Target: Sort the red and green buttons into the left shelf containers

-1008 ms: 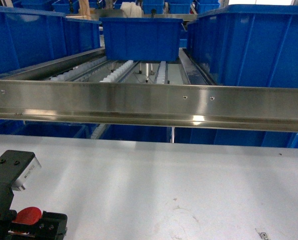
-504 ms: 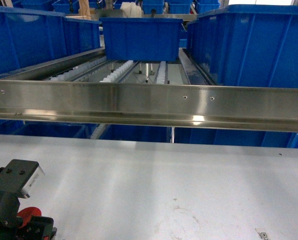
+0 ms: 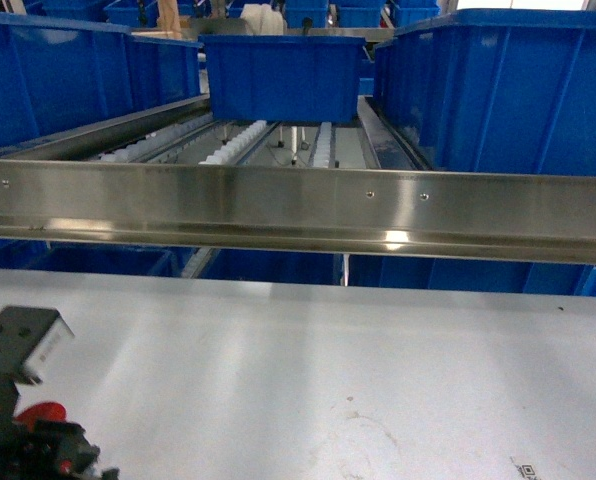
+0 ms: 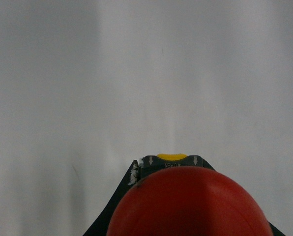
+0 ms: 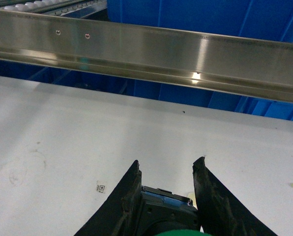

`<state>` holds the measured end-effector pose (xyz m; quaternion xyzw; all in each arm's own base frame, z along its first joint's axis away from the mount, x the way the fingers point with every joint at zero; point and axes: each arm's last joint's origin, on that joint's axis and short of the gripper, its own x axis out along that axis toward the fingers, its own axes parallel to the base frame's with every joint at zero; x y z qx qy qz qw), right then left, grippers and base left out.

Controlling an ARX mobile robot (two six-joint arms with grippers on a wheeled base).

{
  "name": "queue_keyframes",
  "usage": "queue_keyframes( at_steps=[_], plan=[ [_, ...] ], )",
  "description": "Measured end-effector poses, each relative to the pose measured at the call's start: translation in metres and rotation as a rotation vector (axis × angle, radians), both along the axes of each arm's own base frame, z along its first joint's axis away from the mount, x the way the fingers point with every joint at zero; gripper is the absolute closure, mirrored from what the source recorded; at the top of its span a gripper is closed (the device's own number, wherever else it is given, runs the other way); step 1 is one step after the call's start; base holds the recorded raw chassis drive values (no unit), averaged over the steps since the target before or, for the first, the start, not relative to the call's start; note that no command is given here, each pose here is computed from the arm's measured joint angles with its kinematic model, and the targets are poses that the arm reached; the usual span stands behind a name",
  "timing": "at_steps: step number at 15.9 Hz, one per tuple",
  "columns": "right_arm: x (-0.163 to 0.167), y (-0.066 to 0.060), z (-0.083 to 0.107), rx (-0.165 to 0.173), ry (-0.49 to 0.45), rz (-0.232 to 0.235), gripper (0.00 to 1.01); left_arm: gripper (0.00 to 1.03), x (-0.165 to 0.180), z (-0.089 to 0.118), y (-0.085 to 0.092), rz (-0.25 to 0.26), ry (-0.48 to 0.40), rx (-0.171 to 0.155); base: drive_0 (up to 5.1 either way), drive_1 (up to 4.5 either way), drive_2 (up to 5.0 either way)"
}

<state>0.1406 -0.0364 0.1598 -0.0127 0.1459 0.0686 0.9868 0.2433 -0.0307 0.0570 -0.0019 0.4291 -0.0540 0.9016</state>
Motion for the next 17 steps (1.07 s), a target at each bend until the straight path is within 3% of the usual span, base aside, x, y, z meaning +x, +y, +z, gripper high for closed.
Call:
queue_keyframes(
  at_steps=[3, 6, 7, 8, 9, 12, 17],
  plan=[
    [0.000, 0.000, 0.000, 0.000, 0.000, 0.000, 0.72, 0.77, -0.003, 0.065, 0.018, 0.023, -0.253, -0.073, 0.0, 0.00, 0.0],
    [0.000, 0.000, 0.000, 0.000, 0.000, 0.000, 0.72, 0.77, -0.036, 0.113, 0.027, 0.017, -0.394, -0.143, 0.0, 0.00, 0.0],
    [0.000, 0.000, 0.000, 0.000, 0.000, 0.000, 0.72, 0.77, -0.050, 0.130, 0.026, 0.018, -0.446, -0.143, 0.0, 0.00, 0.0],
    [0.000, 0.000, 0.000, 0.000, 0.000, 0.000, 0.72, 0.77, -0.075, 0.157, 0.023, 0.005, -0.561, -0.139, 0.0, 0.00, 0.0],
    [0.000, 0.000, 0.000, 0.000, 0.000, 0.000, 0.72, 0.77, -0.076, 0.169, 0.025, 0.018, -0.666, -0.134, 0.0, 0.00, 0.0],
    [0.000, 0.000, 0.000, 0.000, 0.000, 0.000, 0.72, 0.77, -0.074, 0.164, 0.027, 0.037, -0.629, -0.127, 0.0, 0.00, 0.0],
    [0.000, 0.000, 0.000, 0.000, 0.000, 0.000, 0.72, 0.77, -0.074, 0.165, 0.026, 0.030, -0.637, -0.131, -4.9, 1.52, 3.3]
  ],
)
